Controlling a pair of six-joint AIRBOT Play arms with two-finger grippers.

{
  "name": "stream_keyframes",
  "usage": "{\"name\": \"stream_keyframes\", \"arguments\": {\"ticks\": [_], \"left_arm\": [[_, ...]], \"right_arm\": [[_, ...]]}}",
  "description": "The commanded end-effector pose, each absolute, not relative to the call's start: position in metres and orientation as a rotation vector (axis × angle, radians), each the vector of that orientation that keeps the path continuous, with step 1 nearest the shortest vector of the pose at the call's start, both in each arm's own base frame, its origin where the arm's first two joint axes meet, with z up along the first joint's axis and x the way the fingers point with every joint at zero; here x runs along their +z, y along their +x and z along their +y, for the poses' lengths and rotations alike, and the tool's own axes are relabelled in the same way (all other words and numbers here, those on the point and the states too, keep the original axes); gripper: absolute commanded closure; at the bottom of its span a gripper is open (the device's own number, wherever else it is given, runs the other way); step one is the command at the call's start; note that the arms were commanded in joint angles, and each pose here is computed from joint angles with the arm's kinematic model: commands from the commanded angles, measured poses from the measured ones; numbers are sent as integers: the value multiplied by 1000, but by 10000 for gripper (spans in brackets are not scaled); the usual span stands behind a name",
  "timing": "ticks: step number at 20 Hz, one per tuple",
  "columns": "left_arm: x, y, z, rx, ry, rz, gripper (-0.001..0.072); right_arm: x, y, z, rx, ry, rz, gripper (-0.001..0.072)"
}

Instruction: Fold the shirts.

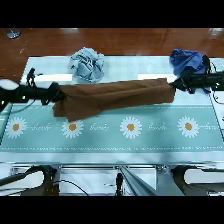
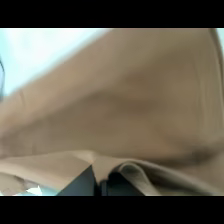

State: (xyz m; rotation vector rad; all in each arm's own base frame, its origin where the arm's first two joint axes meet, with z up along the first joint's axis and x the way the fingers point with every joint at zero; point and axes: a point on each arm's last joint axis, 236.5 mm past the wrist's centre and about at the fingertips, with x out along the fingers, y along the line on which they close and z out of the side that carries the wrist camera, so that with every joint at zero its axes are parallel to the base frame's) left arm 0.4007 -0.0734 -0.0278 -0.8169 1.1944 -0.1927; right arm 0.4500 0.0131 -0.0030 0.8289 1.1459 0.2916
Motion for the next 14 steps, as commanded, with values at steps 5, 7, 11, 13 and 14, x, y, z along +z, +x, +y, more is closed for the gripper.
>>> {"name": "stream_keyframes", "arguments": {"ticks": [5, 7, 11, 13, 14], "left_arm": [[-26, 479, -77, -278, -816, 1236, 678], [-39, 471, -82, -300, -826, 1305, 436], [-40, 439, -57, -322, -778, 1448, 5], [-26, 428, -14, -245, -712, 1441, 5], [-17, 424, 6, -200, -687, 1416, 6]], "right_arm": [[-41, 516, 20, 278, 887, 1166, 692], [-53, 518, 22, 269, 898, 1178, 389], [-45, 514, -5, 269, 918, 1177, 83], [-36, 506, -37, 252, 934, 1173, 84], [-39, 500, -55, 223, 940, 1180, 90]]}}
